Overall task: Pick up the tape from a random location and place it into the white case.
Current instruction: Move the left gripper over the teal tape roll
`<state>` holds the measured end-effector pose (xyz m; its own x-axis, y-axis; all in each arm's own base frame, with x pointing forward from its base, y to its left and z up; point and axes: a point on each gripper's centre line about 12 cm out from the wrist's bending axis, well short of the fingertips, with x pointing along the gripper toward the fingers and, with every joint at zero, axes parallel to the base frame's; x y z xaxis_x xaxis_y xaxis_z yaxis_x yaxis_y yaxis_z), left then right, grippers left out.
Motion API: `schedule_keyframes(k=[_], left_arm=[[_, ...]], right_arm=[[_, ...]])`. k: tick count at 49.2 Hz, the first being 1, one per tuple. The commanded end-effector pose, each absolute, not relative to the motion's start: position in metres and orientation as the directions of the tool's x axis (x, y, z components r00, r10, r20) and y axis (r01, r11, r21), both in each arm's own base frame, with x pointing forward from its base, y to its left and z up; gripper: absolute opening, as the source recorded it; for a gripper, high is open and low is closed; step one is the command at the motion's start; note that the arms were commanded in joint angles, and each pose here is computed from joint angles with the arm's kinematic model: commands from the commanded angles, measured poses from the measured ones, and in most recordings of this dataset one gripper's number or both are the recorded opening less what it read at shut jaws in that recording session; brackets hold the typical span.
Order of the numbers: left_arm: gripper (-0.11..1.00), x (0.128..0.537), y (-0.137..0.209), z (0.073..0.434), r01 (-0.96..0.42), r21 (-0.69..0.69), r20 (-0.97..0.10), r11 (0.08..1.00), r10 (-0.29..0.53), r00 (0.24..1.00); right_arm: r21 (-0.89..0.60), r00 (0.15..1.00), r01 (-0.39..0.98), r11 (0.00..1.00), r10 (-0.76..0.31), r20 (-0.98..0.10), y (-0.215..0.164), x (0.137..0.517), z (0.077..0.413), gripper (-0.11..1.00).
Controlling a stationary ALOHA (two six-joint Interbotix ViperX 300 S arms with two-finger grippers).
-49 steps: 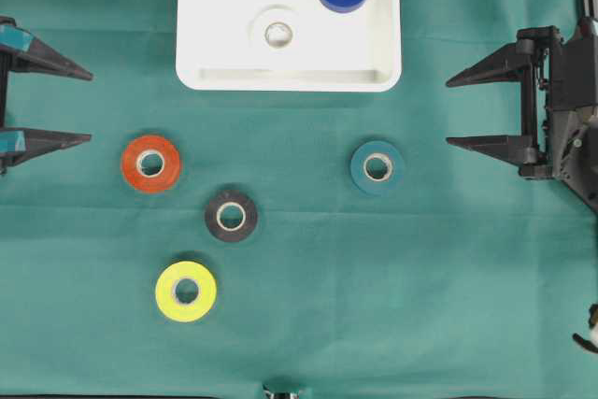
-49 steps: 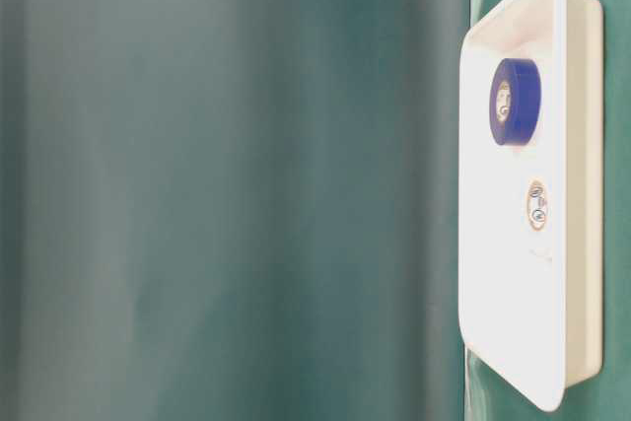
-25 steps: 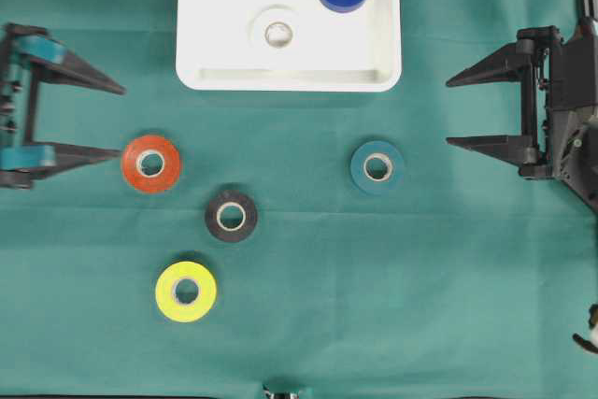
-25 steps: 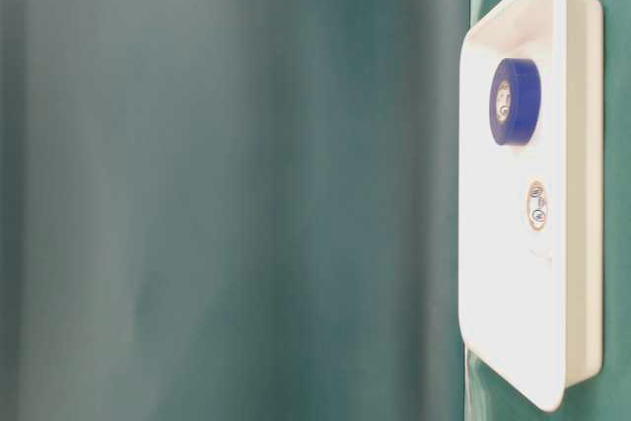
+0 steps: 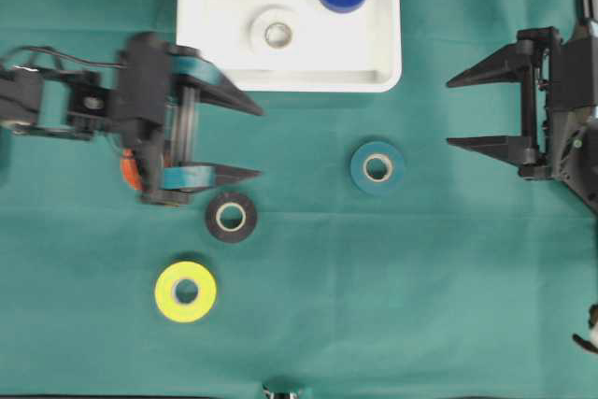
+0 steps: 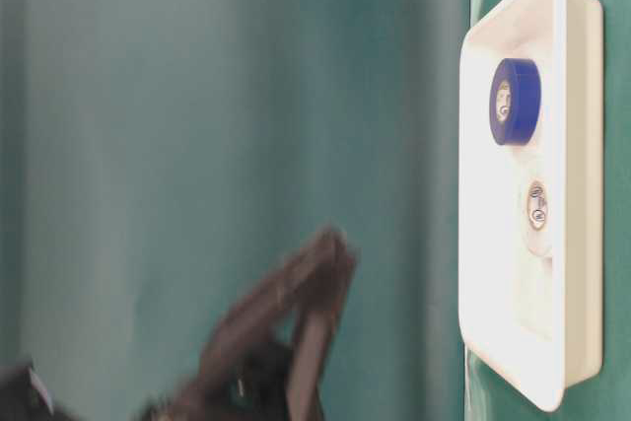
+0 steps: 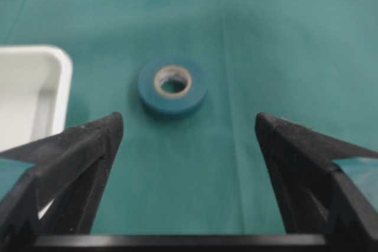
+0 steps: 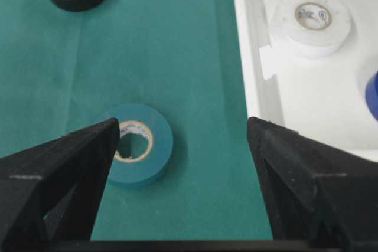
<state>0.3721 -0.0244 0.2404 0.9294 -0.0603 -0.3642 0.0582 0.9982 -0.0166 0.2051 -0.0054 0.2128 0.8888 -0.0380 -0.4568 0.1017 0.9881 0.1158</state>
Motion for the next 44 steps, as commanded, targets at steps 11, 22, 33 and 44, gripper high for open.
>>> schedule_keyframes(k=[11, 22, 33, 44], left_arm=[[0.94, 0.438, -0.03, 0.266, 0.063, -0.016, -0.357, 0.998, -0.064, 0.932], [0.94, 0.476, -0.034, 0.273, 0.068, -0.011, -0.36, 0.998, -0.067, 0.931], [0.94, 0.503, -0.041, 0.277, 0.079, -0.006, -0.38, 0.997, -0.076, 0.922], [0.94, 0.513, -0.042, 0.277, 0.08, -0.004, -0.39, 0.997, -0.075, 0.918]], right_arm=[[0.108, 0.896, 0.097, 0.989, -0.04, -0.442, -0.006, 0.208, 0.219, 0.83], [0.105, 0.896, 0.097, 0.99, -0.041, -0.442, -0.006, 0.208, 0.219, 0.83], [0.105, 0.896, 0.099, 0.99, -0.042, -0.443, -0.006, 0.208, 0.219, 0.83], [0.103, 0.896, 0.103, 0.989, -0.047, -0.442, -0.007, 0.208, 0.219, 0.83]])
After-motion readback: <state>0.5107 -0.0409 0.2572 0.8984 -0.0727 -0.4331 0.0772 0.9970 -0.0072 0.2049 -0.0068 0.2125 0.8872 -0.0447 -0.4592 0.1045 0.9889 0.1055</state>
